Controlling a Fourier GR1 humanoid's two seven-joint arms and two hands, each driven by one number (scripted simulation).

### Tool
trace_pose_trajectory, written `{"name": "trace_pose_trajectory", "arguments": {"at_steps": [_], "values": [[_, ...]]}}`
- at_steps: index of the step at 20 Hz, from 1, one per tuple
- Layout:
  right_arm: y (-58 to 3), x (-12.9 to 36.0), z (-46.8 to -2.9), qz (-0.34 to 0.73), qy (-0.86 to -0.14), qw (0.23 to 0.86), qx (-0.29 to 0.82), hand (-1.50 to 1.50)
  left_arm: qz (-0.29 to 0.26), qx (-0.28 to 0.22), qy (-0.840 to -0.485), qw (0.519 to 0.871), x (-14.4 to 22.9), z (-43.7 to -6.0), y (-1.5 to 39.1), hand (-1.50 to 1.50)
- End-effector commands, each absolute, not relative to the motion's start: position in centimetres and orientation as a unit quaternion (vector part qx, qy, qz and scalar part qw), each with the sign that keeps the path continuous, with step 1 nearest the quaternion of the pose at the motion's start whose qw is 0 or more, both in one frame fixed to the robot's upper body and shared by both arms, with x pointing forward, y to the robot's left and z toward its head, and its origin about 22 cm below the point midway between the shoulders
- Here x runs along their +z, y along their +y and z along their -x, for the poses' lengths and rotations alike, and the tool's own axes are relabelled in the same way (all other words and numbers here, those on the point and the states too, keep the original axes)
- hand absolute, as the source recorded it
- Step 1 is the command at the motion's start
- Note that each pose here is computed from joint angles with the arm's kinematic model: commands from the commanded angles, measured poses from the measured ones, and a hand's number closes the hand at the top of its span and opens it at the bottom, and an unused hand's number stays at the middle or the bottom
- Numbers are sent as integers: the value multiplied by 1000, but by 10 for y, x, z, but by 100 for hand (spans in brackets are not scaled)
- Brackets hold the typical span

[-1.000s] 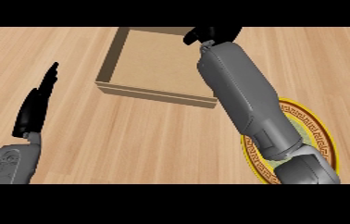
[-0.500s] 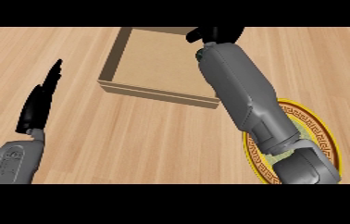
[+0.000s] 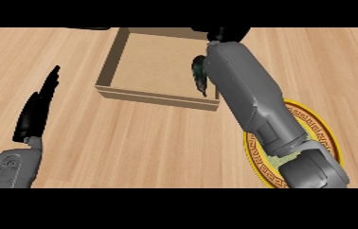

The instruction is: Pick the eggplant from the plate and place it in the cardboard box

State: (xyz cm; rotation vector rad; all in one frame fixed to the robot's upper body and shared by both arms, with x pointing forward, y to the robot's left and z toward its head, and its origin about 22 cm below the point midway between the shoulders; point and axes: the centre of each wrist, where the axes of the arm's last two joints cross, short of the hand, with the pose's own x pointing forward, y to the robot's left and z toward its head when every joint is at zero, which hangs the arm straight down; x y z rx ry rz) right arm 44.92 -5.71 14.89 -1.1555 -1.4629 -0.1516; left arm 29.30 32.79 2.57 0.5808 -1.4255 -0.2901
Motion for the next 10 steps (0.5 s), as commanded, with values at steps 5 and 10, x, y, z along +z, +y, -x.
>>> {"name": "trace_pose_trajectory", "arguments": {"at_steps": [5, 10], "values": [[-47, 147, -440, 453, -668, 565, -173, -150, -281, -114, -628, 717, 20, -287, 341, 0], [-59, 113, -425, 460, -648, 584, -167, -150, -298, -97, -613, 725, 17, -262, 365, 0]]}}
